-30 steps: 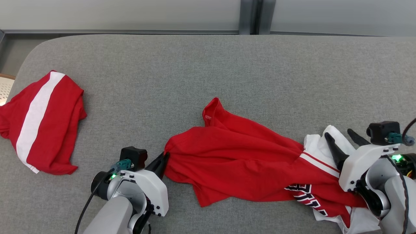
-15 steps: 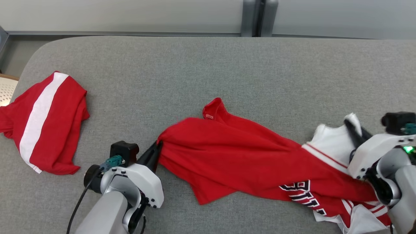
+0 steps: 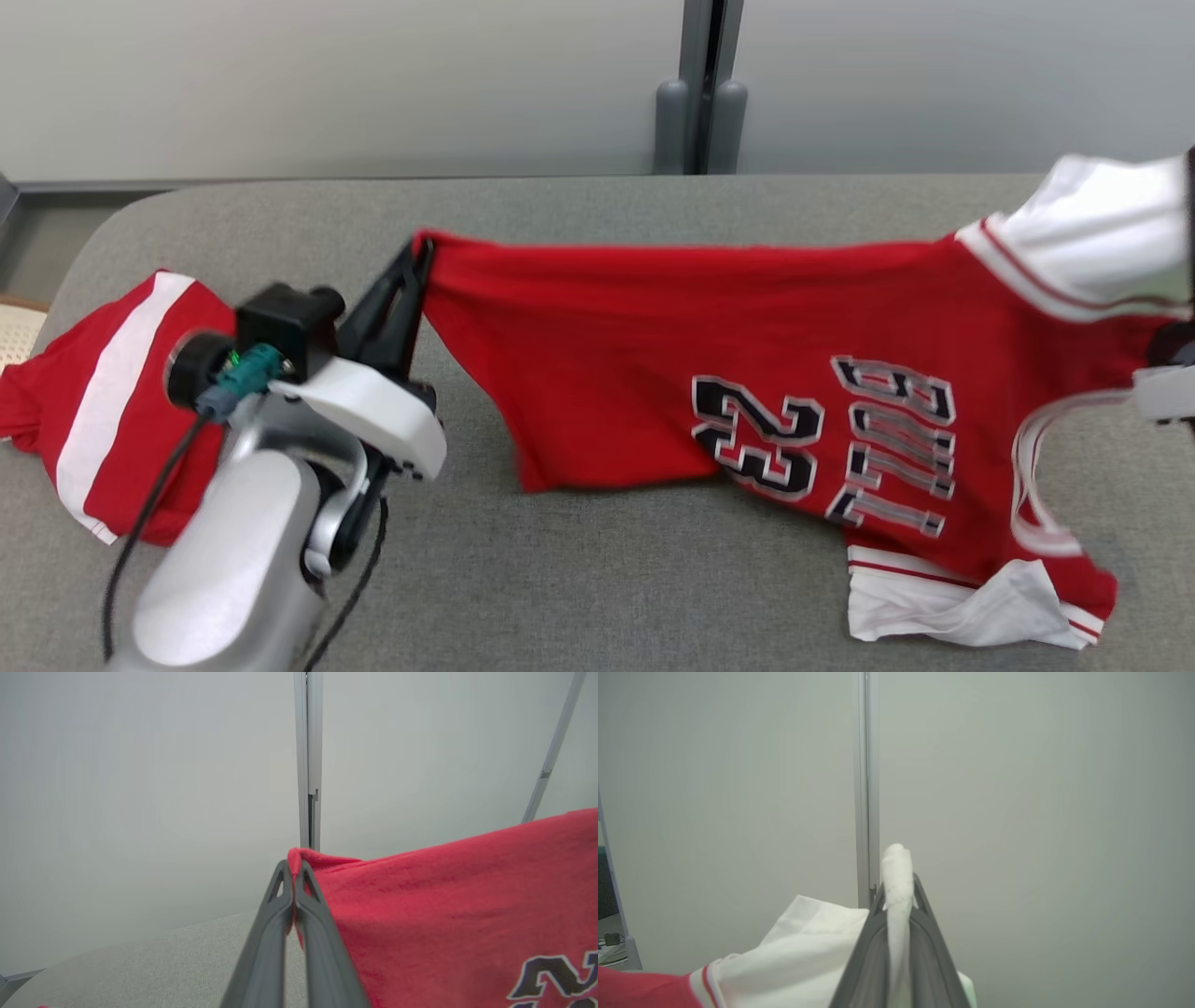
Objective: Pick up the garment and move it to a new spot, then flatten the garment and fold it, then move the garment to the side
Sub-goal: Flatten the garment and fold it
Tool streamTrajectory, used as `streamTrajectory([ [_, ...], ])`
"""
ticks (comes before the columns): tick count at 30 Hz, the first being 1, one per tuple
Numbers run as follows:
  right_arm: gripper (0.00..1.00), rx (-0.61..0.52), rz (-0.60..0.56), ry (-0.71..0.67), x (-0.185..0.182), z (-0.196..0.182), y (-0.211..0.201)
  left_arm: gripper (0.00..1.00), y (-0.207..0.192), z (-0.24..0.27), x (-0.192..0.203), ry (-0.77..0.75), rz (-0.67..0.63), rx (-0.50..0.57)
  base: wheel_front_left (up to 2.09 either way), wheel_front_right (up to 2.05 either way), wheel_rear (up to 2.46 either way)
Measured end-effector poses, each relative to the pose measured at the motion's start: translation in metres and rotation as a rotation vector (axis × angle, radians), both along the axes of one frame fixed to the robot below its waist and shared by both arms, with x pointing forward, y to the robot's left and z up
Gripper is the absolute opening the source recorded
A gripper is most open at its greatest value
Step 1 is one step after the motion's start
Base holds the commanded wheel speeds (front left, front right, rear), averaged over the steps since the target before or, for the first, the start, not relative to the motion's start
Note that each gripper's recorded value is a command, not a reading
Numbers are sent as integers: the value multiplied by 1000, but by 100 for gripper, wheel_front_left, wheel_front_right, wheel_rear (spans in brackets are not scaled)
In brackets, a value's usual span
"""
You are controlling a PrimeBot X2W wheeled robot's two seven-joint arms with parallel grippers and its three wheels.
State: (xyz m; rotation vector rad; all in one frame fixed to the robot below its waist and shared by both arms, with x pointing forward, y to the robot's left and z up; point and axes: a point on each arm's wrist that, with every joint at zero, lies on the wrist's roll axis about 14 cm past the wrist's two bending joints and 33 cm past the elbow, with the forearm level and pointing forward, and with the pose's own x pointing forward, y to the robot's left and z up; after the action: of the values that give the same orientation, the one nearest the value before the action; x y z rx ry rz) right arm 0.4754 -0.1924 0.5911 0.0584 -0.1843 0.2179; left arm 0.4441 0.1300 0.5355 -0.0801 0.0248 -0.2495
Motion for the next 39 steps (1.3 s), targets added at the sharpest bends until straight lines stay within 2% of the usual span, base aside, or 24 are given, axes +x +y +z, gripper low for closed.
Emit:
streamTrajectory([
  [7,0,-58,-61,-326,-39,120,-13,0,-7,130,-5,-324,-31,8,0,0,0],
  [8,0,-70,-82,-386,-50,144,-17,0,-10,160,-12,-398,-43,5,0,0,0],
  [12,0,-79,-113,-461,-69,178,-23,0,-17,193,-24,-462,-72,-18,0,0,0],
  [18,0,-64,-134,-435,-69,182,-28,0,-20,190,-21,-408,-94,-82,0,0,0],
  [23,0,-35,-112,-370,-48,168,-23,0,-22,175,-4,-345,-98,-99,0,0,0],
  [31,0,19,-36,-311,23,168,-2,0,-19,176,59,-327,-83,-107,0,0,0],
  [35,0,56,-2,-342,63,186,13,0,-13,184,100,-344,-46,-123,0,0,0],
  [39,0,80,28,-409,85,212,32,0,-6,192,130,-362,8,-138,0,0,0],
])
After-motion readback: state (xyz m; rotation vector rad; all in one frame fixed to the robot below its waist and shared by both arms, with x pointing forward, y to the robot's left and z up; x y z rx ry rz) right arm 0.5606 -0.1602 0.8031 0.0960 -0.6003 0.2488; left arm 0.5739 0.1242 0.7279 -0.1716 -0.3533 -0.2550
